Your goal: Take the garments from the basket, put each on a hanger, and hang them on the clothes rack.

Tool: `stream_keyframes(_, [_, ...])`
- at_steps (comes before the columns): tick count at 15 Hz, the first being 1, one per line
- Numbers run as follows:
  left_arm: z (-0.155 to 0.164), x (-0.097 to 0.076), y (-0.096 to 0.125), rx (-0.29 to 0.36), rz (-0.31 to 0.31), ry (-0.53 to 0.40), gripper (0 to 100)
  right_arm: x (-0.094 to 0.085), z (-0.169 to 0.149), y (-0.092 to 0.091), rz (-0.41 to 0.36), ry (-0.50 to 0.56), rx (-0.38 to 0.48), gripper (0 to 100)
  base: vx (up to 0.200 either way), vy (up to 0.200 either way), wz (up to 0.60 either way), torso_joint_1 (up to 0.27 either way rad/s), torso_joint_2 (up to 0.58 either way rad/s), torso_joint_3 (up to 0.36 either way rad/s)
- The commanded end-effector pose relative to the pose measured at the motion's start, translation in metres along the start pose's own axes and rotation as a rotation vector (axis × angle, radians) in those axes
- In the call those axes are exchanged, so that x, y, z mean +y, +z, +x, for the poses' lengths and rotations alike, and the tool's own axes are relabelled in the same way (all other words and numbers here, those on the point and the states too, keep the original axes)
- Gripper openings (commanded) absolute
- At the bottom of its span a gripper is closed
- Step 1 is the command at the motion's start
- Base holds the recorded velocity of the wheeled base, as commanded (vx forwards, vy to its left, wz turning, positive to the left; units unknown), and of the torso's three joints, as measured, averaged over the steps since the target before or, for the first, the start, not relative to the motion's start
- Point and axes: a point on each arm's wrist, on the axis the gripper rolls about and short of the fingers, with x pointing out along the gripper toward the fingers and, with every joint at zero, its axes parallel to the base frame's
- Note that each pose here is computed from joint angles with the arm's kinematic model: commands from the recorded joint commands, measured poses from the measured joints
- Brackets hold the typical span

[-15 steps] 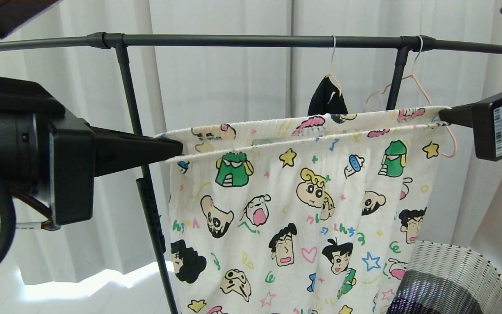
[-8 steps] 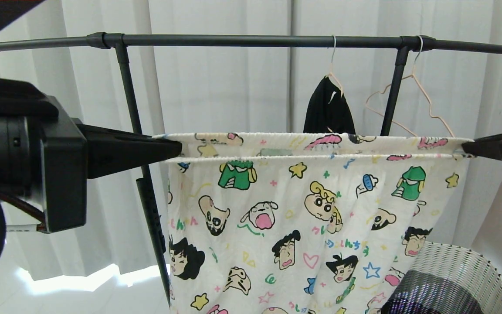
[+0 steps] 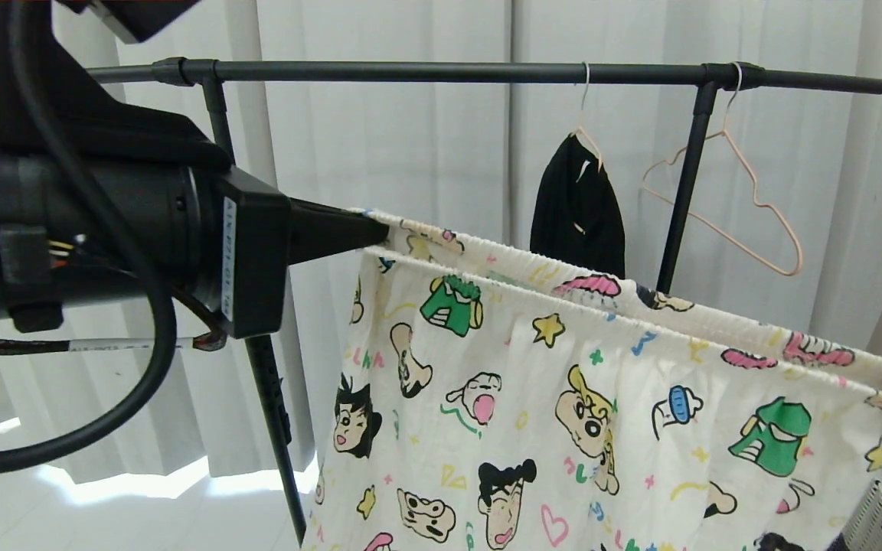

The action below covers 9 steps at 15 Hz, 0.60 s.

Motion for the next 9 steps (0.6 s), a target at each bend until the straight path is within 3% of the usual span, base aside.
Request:
stream_keyframes(1, [0.0151,0.0005,-0.002,0.029,-0.004,-0.002,0,0.0055,-0.0067,-0.0095,-0.042,0.079,-0.019,0,0.0,0.0,0.0,0.0,0.0,0.0])
stream_keyframes(9, [0.0196,-0.0003,-0.007,0.05,-0.035,-0.027,0,0.0113,0.0003,-0.0083,-0.066,0.102,-0.063,0,0.0,0.0,0.0,0.0,0.0,0.0])
